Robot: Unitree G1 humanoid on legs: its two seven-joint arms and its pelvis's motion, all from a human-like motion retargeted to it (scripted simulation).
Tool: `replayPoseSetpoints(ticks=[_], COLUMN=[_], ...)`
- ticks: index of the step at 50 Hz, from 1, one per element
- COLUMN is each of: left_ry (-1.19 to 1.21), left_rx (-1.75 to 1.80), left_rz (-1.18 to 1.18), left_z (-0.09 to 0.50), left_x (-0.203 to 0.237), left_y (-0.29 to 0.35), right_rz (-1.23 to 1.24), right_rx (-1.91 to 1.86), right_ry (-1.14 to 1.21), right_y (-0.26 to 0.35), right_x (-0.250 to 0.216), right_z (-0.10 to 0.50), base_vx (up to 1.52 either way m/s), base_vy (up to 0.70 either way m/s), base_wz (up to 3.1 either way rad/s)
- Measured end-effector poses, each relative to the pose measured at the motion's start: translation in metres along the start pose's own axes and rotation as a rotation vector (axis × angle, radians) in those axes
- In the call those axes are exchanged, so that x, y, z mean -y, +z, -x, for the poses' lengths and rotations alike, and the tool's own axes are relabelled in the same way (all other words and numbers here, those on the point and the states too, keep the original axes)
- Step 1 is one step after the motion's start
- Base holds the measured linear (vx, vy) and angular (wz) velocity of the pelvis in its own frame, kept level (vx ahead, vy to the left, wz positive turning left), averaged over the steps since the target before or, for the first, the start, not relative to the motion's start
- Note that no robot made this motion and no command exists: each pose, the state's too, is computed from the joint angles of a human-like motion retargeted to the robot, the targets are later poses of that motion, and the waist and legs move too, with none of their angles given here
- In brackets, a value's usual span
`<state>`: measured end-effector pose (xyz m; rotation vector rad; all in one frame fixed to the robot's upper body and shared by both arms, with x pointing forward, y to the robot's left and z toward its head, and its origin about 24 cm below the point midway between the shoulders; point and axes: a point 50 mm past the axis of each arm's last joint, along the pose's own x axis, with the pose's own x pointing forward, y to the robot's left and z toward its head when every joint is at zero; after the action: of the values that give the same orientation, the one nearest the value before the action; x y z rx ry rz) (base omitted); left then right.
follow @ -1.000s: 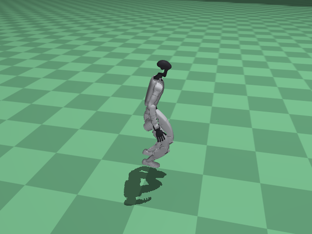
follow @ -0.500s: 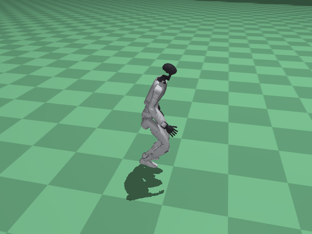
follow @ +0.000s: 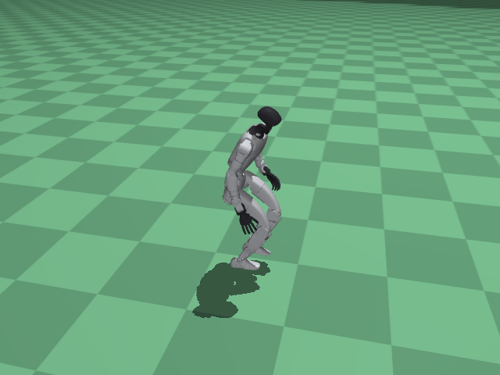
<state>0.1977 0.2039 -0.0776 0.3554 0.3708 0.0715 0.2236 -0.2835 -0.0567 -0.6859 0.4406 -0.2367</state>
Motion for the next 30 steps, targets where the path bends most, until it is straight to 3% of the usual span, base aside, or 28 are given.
replayPoseSetpoints(ticks=[10,18,25,30], left_ry=[0.108,0.205,0.185,0.252], left_rx=[0.066,-0.157,-0.493,-0.582], left_rz=[-0.009,-0.007,-0.104,-0.117], left_z=[0.003,0.034,0.091,0.102], left_x=[-0.033,-0.045,-0.058,-0.074], left_y=[0.011,-0.041,-0.108,-0.121], right_rz=[0.086,0.066,0.110,0.057], right_rx=[0.166,0.259,0.256,0.188], right_ry=[0.177,-0.001,-0.261,-0.432], right_y=[0.032,0.051,0.054,0.038], right_x=[-0.007,0.035,0.099,0.123], right_z=[-0.003,-0.011,-0.016,-0.011], base_vx=[-0.27,-0.37,-0.34,-0.32], base_vy=[0.08,0.15,0.17,0.10], base_wz=[-0.45,-0.33,-1.02,-0.99])
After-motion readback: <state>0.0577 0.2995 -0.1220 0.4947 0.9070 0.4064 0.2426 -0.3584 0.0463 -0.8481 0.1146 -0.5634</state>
